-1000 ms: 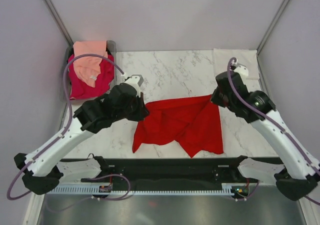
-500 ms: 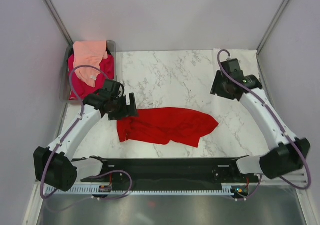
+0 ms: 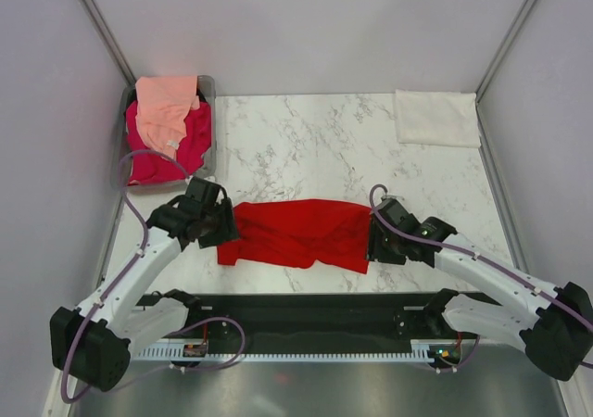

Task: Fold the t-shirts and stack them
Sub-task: Flatten the tshirt out

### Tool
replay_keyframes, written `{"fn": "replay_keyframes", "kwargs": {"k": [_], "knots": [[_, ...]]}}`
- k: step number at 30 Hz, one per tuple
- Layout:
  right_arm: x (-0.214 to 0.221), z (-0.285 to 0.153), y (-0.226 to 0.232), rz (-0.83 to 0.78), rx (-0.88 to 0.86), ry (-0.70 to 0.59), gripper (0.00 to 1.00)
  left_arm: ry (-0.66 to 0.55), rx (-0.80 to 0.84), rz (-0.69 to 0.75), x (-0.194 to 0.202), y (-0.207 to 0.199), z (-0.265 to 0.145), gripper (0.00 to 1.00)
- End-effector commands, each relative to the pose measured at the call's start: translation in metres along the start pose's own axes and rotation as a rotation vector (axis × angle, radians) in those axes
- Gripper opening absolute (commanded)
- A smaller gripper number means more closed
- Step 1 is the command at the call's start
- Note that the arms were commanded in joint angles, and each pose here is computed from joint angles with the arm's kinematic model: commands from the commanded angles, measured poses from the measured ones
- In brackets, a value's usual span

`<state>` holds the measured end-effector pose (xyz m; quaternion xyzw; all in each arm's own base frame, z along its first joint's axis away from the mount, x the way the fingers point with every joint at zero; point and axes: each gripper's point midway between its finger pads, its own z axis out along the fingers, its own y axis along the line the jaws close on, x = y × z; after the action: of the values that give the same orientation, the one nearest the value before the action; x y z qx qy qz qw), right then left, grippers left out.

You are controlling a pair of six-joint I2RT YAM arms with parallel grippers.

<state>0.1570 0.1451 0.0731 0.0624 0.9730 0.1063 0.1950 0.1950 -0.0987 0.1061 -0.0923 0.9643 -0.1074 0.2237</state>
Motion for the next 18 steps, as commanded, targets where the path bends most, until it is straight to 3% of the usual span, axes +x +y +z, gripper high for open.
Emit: {"fn": "replay_keyframes", "kwargs": {"k": [1,9,18], "knots": [[-0.021,-0.004,0.037,0.049,-0.112,-0.087,0.54,-0.061,-0.075,-0.153,-0.005,0.009,0.004,0.61],[-0.014,0.000,0.039,0.038,-0.129,-0.080,0.54,-0.036,-0.158,-0.209,0.030,0.017,0.034,0.59],[-0.008,0.003,0.032,0.026,-0.121,-0.080,0.55,-0.057,-0.191,-0.198,0.040,0.022,0.039,0.49]]}}
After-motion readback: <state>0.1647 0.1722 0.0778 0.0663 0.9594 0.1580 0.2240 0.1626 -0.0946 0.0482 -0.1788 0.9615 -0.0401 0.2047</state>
